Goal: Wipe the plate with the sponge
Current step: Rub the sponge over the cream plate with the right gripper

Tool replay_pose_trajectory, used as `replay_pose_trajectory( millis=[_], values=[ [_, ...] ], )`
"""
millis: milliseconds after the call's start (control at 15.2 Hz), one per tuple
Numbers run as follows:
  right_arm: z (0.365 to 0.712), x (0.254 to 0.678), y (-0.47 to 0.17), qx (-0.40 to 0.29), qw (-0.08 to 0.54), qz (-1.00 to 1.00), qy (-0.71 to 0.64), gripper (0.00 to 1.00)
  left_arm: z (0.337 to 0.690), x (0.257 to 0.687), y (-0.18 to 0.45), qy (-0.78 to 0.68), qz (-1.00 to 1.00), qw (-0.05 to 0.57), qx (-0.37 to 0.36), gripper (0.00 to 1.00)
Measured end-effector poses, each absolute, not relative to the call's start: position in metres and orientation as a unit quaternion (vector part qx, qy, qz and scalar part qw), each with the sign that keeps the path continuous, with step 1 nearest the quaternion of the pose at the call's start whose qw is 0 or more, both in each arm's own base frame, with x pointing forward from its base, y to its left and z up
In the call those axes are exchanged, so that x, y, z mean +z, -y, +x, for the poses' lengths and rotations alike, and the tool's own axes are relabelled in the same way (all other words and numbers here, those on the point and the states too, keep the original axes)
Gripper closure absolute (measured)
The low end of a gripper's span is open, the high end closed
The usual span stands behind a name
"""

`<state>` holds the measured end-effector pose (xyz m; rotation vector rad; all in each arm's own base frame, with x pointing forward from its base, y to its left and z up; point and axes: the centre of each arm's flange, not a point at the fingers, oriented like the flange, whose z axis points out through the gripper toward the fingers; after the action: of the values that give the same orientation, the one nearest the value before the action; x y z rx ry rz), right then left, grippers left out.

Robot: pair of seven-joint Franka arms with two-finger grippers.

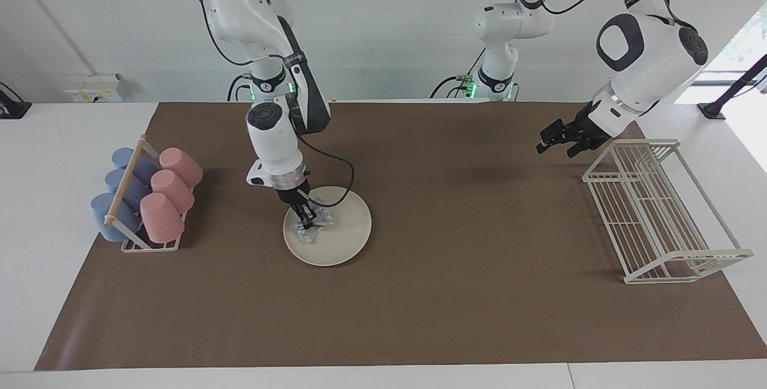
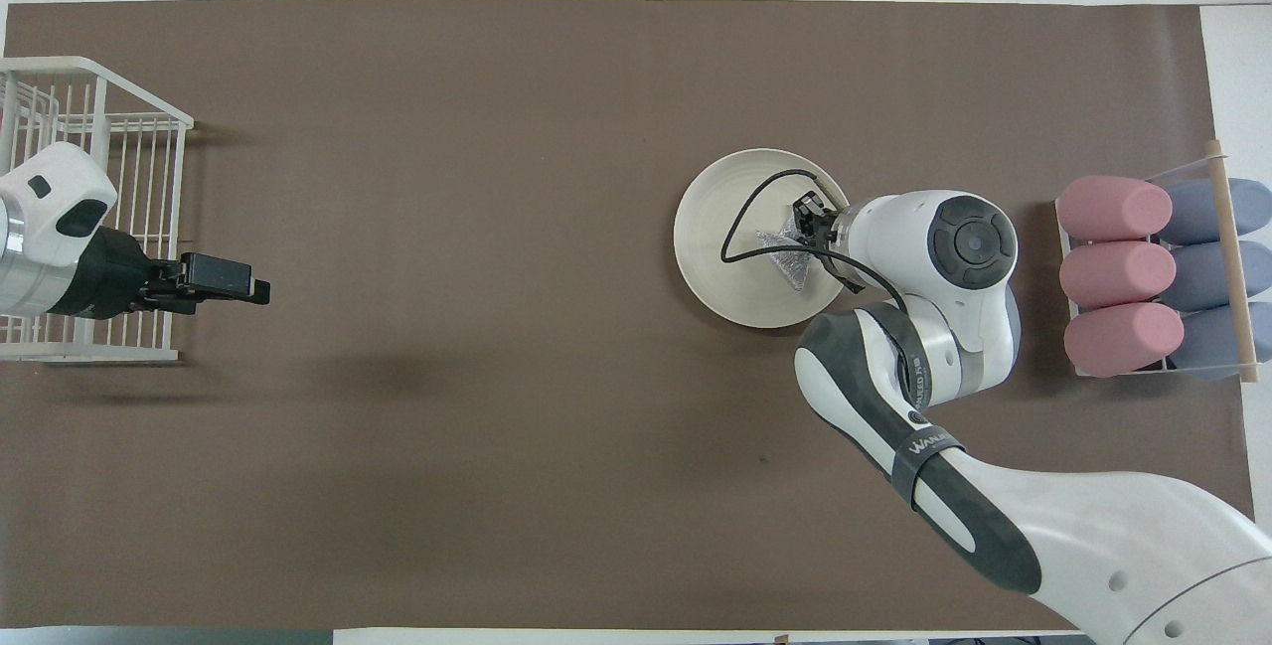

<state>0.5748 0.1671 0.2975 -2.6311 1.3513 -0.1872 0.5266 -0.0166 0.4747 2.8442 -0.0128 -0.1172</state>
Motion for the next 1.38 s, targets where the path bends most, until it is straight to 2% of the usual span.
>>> replay_pose_trajectory(
  millis=[197,525,788,1116,1379],
  values=[
    [0.569,0.298,-0.186,-0.057,0.094,-0.876,-0.470,0.93,0.527,0.475,0.017,0.002,0.988,0.147,-0.041,0.00],
    [0.546,0.296,-0.255,-0.046,0.126,-0.858,-0.496,0.93,0.529,0.476,0.016,0.000,0.989,0.146,-0.031,0.00],
    [0.553,0.296,-0.241,-0.052,0.125,-0.863,-0.486,0.93,0.529,0.476,0.018,0.002,0.989,0.145,-0.029,0.00],
    [0.580,0.295,-0.164,-0.070,0.112,-0.883,-0.451,0.93,0.530,0.477,0.018,0.002,0.989,0.145,-0.026,0.00],
    [0.577,0.295,-0.174,-0.068,0.113,-0.883,-0.450,0.93,0.530,0.477,0.018,0.002,0.989,0.145,-0.025,0.00]
  ],
)
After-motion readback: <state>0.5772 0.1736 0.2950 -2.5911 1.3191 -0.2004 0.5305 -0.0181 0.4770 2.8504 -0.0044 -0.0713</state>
